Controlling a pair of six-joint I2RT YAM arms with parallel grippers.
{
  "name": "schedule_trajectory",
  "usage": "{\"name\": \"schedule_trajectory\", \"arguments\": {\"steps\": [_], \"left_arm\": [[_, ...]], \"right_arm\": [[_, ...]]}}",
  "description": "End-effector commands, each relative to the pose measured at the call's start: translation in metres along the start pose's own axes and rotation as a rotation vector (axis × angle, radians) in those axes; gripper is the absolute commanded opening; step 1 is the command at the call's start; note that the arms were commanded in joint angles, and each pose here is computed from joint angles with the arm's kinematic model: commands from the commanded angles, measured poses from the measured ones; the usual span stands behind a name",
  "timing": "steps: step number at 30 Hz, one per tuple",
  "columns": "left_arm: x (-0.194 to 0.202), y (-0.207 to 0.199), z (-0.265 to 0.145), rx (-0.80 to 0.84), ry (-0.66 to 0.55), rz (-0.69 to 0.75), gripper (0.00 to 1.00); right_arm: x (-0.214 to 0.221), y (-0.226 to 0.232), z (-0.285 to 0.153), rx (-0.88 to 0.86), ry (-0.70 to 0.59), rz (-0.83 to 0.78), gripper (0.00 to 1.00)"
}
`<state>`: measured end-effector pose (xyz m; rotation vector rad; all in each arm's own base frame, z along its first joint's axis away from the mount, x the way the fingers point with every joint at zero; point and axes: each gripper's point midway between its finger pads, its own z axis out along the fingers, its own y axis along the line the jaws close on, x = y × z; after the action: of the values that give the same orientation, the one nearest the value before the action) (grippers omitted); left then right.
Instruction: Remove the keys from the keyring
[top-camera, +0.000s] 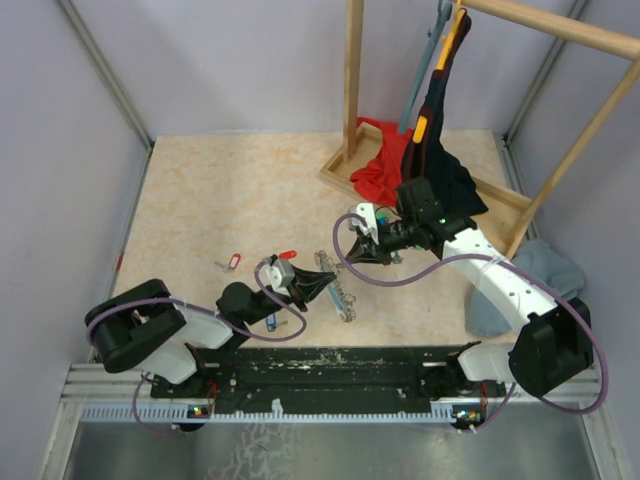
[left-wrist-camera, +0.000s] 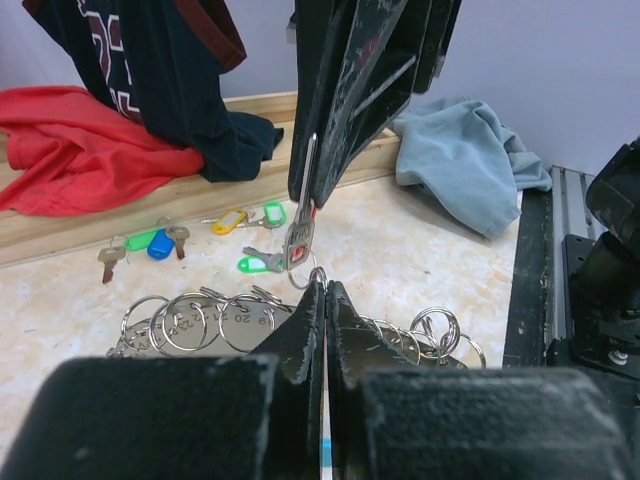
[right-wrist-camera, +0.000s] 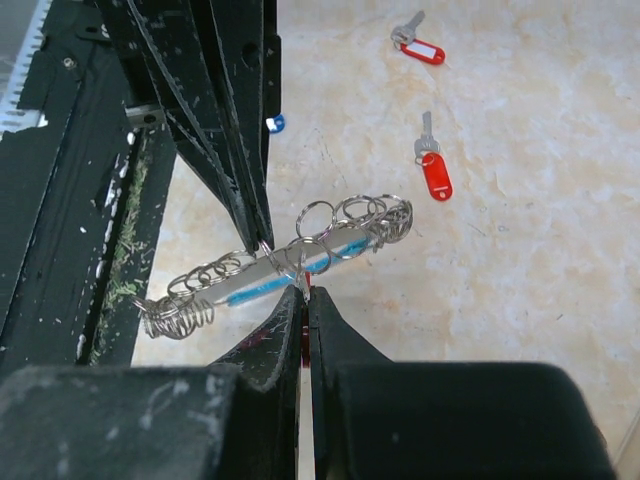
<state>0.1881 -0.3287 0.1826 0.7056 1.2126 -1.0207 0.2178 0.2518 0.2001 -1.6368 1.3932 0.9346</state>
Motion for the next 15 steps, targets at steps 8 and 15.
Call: {"name": "schedule_trajectory", "arguments": {"steps": [8,15], "left_arm": [[-0.017,-0.006,0.001,0.033,-0.137,0.023,0.03],[-0.017,-0.007,0.003,0.039,-0.136,0.029,0.22]], "right_arm": [[-0.044,0.000,-0.016,0.004,-0.104,-0.079,0.00],[-0.041,0.002,-0.015,-0.002,-0.097,-0.081,0.00]]}}
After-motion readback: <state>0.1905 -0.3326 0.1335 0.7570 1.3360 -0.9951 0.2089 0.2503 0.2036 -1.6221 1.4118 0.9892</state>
